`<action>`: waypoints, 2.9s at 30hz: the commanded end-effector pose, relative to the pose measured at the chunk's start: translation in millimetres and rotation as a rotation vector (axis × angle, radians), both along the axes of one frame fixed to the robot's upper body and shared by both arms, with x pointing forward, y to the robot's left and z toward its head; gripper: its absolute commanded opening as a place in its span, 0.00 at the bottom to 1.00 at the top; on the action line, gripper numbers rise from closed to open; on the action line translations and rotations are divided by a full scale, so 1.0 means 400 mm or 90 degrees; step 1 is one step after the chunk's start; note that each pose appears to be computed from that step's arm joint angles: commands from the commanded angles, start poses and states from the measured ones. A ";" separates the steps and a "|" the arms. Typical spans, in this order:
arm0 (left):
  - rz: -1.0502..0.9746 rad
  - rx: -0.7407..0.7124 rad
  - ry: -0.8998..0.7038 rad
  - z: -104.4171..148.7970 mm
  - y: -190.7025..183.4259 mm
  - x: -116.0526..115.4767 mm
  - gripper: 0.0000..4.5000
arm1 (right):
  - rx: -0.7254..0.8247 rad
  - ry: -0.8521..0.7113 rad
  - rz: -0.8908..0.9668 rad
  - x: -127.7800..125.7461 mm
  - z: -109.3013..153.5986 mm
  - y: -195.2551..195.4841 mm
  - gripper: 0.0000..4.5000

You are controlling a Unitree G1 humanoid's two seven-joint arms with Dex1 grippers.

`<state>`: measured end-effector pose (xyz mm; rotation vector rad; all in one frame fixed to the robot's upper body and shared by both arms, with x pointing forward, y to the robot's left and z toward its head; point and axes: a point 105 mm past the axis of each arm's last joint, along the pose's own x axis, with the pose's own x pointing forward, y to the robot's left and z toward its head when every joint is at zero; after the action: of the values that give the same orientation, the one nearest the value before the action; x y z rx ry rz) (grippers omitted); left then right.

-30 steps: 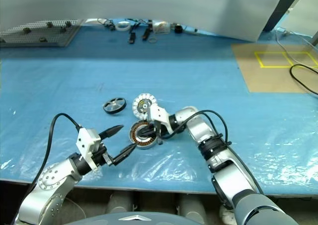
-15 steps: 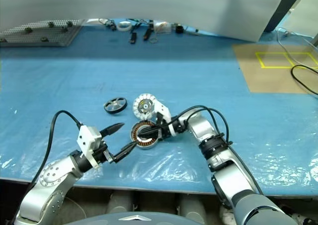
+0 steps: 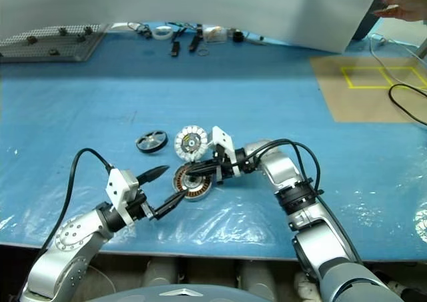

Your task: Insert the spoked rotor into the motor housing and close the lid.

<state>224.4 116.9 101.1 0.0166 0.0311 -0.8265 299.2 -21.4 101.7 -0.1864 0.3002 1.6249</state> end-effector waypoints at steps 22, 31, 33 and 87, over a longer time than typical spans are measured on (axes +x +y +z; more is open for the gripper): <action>0.026 0.013 -0.010 -0.014 0.071 -0.001 1.00 | -0.022 -0.151 -0.139 0.037 0.057 -0.144 0.01; -0.019 0.025 0.000 -0.024 0.064 -0.017 1.00 | -0.013 -0.120 -0.164 0.001 0.060 -0.151 0.01; -0.034 0.031 0.013 -0.032 0.064 -0.035 1.00 | -0.021 -0.113 -0.151 -0.013 0.054 -0.156 0.01; 0.019 0.014 -0.042 0.033 0.156 0.149 1.00 | 0.067 -0.123 -0.227 -0.030 0.152 -0.186 0.99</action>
<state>282.2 174.5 104.1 0.0582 0.0177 -0.8037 292.2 -100.5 149.4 -0.1745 0.1446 1.2189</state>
